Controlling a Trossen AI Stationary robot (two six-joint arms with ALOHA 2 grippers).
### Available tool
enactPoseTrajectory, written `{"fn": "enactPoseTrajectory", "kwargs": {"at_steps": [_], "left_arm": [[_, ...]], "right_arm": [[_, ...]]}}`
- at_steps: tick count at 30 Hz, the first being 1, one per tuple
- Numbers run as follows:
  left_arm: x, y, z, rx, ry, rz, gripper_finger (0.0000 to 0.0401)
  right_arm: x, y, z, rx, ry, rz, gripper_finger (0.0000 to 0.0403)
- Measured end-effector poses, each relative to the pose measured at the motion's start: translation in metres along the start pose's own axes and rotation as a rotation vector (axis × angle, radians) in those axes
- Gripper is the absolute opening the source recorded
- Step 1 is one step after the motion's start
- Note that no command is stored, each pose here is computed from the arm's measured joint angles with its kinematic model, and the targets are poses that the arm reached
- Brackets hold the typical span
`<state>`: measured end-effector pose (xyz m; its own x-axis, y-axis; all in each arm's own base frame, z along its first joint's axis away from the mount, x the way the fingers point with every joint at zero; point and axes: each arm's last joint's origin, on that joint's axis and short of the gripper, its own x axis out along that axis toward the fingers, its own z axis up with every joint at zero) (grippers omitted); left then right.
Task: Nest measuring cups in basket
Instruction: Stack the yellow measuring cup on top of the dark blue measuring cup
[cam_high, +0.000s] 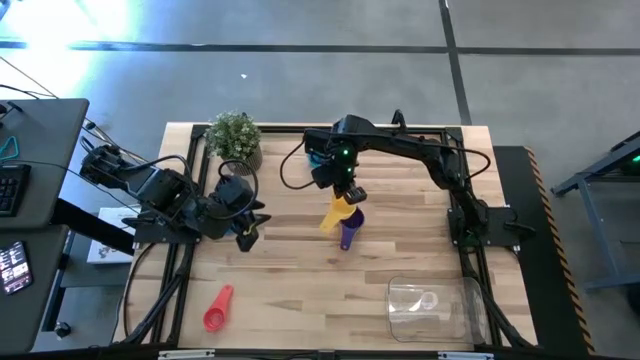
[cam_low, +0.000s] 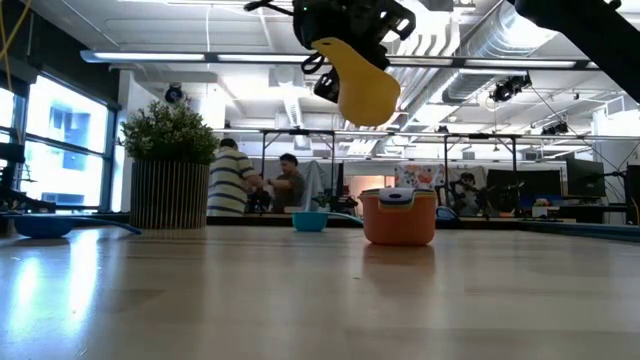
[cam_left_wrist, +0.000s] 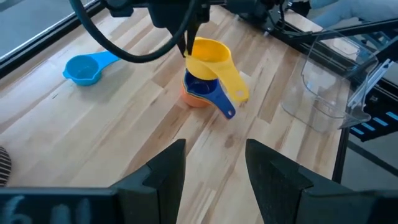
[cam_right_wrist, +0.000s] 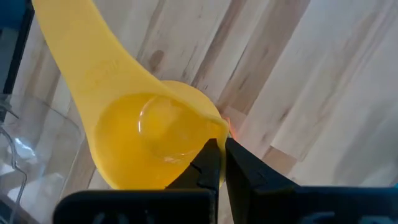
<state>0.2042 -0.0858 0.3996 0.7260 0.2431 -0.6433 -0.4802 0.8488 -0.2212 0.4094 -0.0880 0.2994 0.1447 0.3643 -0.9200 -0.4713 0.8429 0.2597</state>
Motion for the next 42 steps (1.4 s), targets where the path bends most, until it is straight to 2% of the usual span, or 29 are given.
{"fn": "enactPoseTrajectory", "kwargs": {"at_steps": [24,28,31,38,42], "left_arm": [[0.004,0.005,0.005,-0.039,-0.015,0.029,0.0159],[0.004,0.005,0.005,-0.038,-0.014,0.029,0.0159],[0.004,0.005,0.005,-0.038,-0.014,0.029,0.0159],[0.006,0.007,0.007,-0.050,-0.020,0.043,0.0159],[0.007,0.010,0.010,-0.061,-0.024,0.056,0.0159]], "right_arm": [[0.006,0.009,0.005,0.226,0.046,-0.040,0.0000],[0.014,0.025,-0.023,0.264,0.154,-0.011,0.0000],[0.022,0.040,-0.050,0.268,0.201,-0.046,0.0000],[0.015,0.067,-0.084,0.245,0.010,-0.143,0.0000],[0.006,0.075,-0.091,0.151,-0.095,-0.212,0.0000]]}}
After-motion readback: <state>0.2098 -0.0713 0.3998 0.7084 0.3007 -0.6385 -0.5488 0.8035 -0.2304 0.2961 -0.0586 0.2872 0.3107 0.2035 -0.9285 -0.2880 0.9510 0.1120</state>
